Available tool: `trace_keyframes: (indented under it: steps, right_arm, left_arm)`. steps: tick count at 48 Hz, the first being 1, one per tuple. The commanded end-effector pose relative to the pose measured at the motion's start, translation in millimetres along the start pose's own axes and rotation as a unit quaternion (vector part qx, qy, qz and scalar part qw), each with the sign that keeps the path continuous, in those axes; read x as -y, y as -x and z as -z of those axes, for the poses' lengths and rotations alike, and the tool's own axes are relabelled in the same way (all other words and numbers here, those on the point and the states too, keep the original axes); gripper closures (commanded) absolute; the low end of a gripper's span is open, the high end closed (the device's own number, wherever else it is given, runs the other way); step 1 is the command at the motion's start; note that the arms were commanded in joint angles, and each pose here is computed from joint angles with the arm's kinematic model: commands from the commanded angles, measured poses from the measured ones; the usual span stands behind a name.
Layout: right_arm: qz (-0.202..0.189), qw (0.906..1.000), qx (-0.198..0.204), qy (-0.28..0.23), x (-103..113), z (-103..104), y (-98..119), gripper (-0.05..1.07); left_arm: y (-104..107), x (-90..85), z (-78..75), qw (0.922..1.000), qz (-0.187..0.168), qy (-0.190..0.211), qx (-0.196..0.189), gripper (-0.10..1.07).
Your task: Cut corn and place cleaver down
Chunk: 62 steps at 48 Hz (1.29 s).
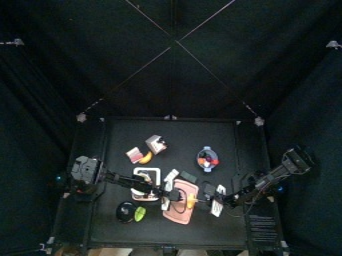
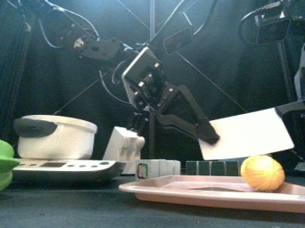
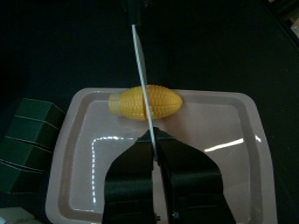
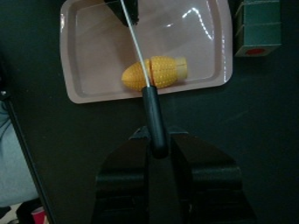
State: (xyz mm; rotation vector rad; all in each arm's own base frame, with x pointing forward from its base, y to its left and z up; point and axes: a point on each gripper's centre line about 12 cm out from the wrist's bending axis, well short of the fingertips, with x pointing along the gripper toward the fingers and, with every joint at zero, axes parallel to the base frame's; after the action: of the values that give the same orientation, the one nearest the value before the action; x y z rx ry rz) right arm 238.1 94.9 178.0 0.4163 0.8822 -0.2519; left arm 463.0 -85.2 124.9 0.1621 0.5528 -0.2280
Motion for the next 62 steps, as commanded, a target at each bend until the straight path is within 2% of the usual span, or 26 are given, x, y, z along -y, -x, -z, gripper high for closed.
trace_keyframes:
  steps: [1, 9, 17, 33, 50, 62]
  right_arm:
    - [0.003, 0.9999, 0.007, -0.008, 2.7, -4.6, 0.9, 0.69]
    - [0.010, 0.9999, 0.004, -0.002, 5.0, -2.3, -2.0, 0.69]
    - [0.006, 0.9999, 0.009, -0.002, 3.0, -5.2, 2.0, 0.69]
    - [-0.007, 0.9996, 0.026, -0.001, -0.4, -12.2, 10.8, 0.69]
    - [0.002, 0.9997, 0.023, 0.001, 4.0, -9.5, 7.3, 0.69]
    - [0.006, 0.9998, 0.020, -0.001, 5.5, -8.3, 5.3, 0.69]
  left_arm:
    - [4.8, 6.4, -16.6, 0.9997, 0.005, -0.009, 0.023, 0.64]
    - [5.1, 5.5, -17.9, 0.9996, 0.005, -0.009, 0.025, 0.64]
    - [8.7, 5.6, -25.3, 0.9993, 0.004, -0.013, 0.034, 0.64]
    - [12.1, 5.3, -30.6, 0.9990, 0.005, -0.019, 0.041, 0.64]
    - [7.4, 4.6, -23.9, 0.9993, 0.004, -0.019, 0.033, 0.64]
    - [6.4, -0.3, -24.5, 0.9990, 0.000, -0.015, 0.042, 0.64]
